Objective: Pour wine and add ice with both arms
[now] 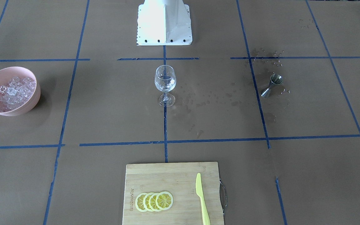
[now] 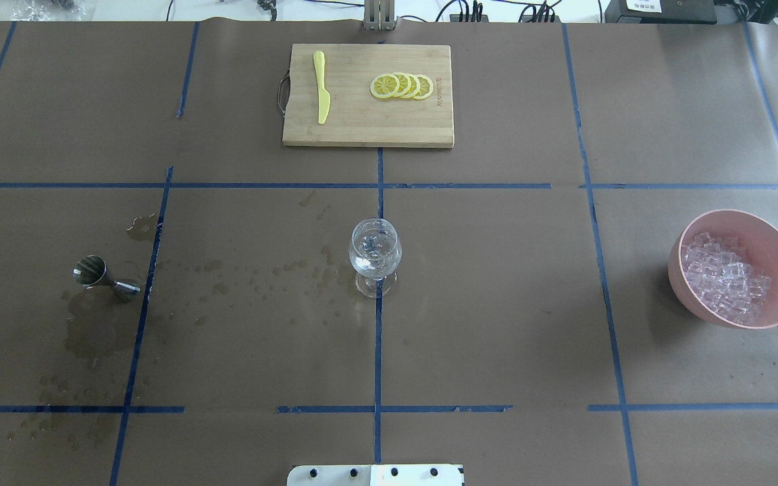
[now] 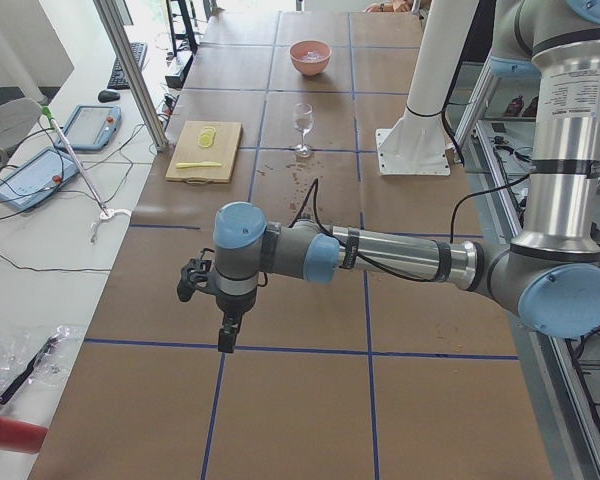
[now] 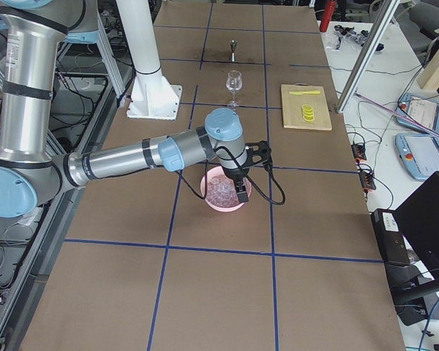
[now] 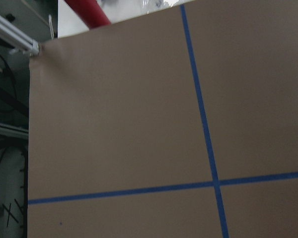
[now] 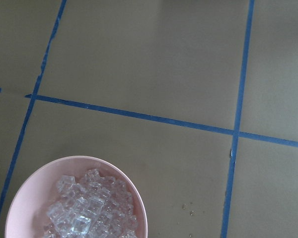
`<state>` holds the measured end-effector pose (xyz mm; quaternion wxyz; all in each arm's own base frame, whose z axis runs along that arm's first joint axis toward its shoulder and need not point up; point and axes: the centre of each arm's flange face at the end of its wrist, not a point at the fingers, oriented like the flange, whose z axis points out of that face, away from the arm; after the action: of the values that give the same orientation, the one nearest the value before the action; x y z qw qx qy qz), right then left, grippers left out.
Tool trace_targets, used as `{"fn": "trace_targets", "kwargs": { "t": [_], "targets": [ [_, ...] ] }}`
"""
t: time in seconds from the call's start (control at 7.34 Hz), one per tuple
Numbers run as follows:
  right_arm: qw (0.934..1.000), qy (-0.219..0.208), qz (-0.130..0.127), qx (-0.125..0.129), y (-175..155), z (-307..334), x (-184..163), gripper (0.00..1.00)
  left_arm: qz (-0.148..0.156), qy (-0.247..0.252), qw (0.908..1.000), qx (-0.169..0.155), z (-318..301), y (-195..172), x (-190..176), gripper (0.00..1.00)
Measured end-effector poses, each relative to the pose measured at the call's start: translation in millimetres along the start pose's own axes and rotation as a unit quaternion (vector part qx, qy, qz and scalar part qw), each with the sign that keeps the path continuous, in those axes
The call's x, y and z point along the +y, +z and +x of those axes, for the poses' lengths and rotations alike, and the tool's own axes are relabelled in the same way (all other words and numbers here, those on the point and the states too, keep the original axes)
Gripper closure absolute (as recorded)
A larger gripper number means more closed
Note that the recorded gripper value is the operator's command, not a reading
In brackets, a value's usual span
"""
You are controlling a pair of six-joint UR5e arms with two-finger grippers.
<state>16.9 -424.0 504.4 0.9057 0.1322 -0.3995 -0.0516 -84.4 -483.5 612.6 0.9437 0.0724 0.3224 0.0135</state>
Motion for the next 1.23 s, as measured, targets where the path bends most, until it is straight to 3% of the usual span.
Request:
{"fn": "trace_targets", "kwargs": {
  "t": [0.14,0.27,0.41,0.68,1.23],
  "targets": [
    [0.9997,-0.015,-0.016,-0.008,16,-17,2,0.00,-0.008,-0.005,0.9991,0.042,2,6,32,0.00],
    [0.9994,-0.024,-0.024,-0.009,33,-31,10,0.00,-0.001,0.002,0.9980,0.063,5,6,52,0.00],
    [0.9996,-0.019,-0.018,-0.003,51,-47,20,0.01,0.009,0.010,0.9974,0.071,6,6,60,0.00],
    [0.9999,0.010,0.003,0.009,94,-90,41,0.24,0.020,0.020,0.9968,0.075,9,3,62,0.00],
    [0.9979,0.046,0.031,0.034,166,-110,74,0.34,0.028,0.028,0.9963,0.076,12,0,60,0.00]
  ]
}}
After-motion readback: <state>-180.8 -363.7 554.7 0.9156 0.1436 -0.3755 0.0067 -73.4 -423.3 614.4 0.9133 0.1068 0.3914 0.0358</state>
